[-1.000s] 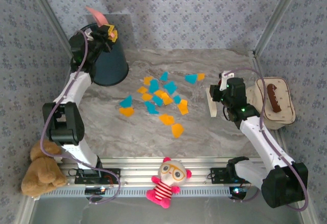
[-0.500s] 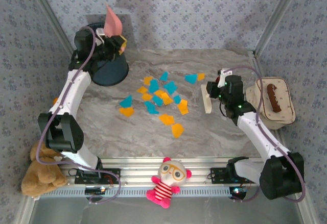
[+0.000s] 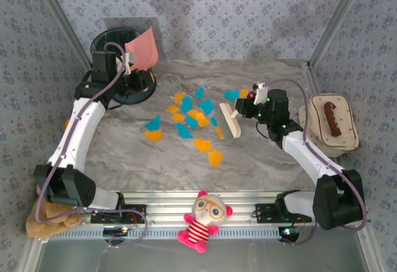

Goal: Sweep away the paper scraps from the table

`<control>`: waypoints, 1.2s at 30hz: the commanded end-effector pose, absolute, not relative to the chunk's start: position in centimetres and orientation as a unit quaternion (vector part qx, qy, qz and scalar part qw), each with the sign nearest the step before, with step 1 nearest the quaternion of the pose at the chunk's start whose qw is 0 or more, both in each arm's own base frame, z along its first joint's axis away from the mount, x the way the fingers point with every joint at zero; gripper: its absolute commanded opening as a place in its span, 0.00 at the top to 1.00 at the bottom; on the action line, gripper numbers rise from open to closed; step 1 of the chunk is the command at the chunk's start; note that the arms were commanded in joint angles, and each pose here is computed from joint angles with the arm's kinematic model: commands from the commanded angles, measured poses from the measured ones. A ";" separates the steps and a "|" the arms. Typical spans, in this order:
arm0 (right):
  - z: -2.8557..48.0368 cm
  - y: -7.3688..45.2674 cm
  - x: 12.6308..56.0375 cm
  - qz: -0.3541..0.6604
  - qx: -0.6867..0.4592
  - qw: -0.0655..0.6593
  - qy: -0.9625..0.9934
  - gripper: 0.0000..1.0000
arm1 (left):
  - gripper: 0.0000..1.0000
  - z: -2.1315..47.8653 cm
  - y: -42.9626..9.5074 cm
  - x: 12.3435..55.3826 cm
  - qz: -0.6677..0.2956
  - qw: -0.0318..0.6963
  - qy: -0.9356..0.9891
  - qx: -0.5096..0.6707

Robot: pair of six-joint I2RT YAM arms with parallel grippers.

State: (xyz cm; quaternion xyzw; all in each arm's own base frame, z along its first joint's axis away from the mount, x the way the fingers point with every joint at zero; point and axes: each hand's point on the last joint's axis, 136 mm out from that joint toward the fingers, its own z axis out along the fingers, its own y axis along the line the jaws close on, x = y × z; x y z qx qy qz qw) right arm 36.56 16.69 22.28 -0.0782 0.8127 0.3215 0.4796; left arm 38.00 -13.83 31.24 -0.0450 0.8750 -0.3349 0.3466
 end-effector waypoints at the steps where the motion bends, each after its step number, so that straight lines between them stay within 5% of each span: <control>1: 22.9 19.7 34.9 0.391 -0.129 0.460 0.787 1.00 | 1.00 29.7 -12.9 36.3 -0.282 0.343 0.896 0.000; 15: 17.9 24.5 32.2 0.440 -0.207 0.377 0.788 1.00 | 1.00 27.4 -12.1 33.8 -0.242 0.319 0.916 0.035; 36: 14.8 18.0 36.4 0.269 -0.140 0.448 0.841 1.00 | 1.00 26.5 -12.0 33.6 -0.238 0.305 0.922 0.034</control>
